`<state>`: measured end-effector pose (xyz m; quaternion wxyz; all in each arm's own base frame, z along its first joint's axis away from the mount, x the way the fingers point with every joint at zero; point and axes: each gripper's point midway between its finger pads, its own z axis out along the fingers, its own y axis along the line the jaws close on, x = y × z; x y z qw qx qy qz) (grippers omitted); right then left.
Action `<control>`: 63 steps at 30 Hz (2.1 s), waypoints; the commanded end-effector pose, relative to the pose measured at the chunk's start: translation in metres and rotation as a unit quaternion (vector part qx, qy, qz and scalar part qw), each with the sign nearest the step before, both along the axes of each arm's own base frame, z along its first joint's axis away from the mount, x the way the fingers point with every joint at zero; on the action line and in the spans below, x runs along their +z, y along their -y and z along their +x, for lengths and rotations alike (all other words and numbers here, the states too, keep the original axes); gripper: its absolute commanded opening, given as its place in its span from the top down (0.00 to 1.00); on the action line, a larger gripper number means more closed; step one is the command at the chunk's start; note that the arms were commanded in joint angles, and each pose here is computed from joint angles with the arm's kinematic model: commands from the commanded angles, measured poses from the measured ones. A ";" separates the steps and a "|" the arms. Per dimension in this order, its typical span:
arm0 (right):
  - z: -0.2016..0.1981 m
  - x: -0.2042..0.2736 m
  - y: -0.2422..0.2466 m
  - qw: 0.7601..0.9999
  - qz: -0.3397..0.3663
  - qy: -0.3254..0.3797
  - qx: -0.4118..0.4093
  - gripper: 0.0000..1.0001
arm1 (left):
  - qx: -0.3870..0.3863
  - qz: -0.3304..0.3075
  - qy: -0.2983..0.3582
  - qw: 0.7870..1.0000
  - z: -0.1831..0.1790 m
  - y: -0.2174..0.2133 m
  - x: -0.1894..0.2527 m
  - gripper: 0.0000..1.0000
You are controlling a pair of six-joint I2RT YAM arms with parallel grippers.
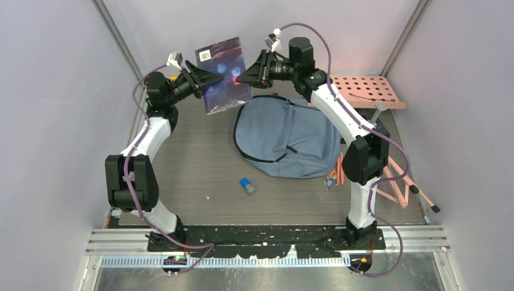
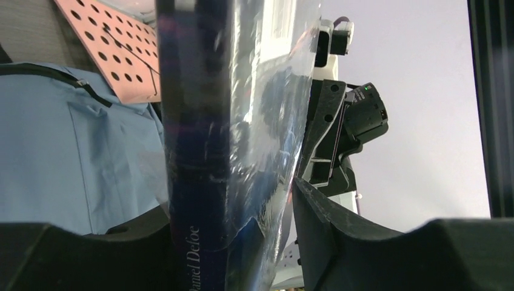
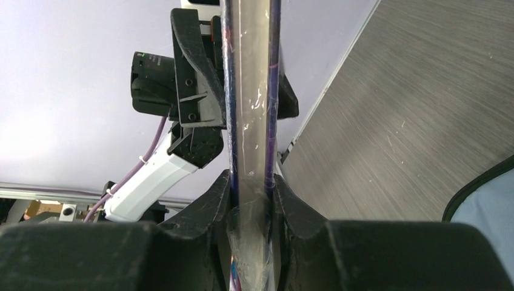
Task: Pack the student bag
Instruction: Pick up the book from the center of the board.
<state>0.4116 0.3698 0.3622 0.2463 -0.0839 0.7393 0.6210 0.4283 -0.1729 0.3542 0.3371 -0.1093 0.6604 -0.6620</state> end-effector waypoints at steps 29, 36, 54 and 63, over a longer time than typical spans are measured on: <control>-0.026 0.064 0.001 0.995 0.039 0.086 0.003 0.99 | -0.030 -0.006 0.059 0.998 -0.027 -0.019 0.025 0.67; -0.006 0.023 0.009 0.995 -0.025 0.070 -0.062 0.75 | -0.019 -0.009 0.067 0.998 -0.023 -0.025 0.022 1.00; -0.010 -0.140 0.050 0.890 -0.408 0.053 -0.198 0.24 | 0.128 0.127 -0.028 0.983 0.030 -0.123 -0.072 1.00; -0.029 -0.200 -0.006 0.872 -0.478 0.044 -0.096 0.24 | 0.200 0.270 -0.137 0.932 0.014 -0.173 -0.125 1.00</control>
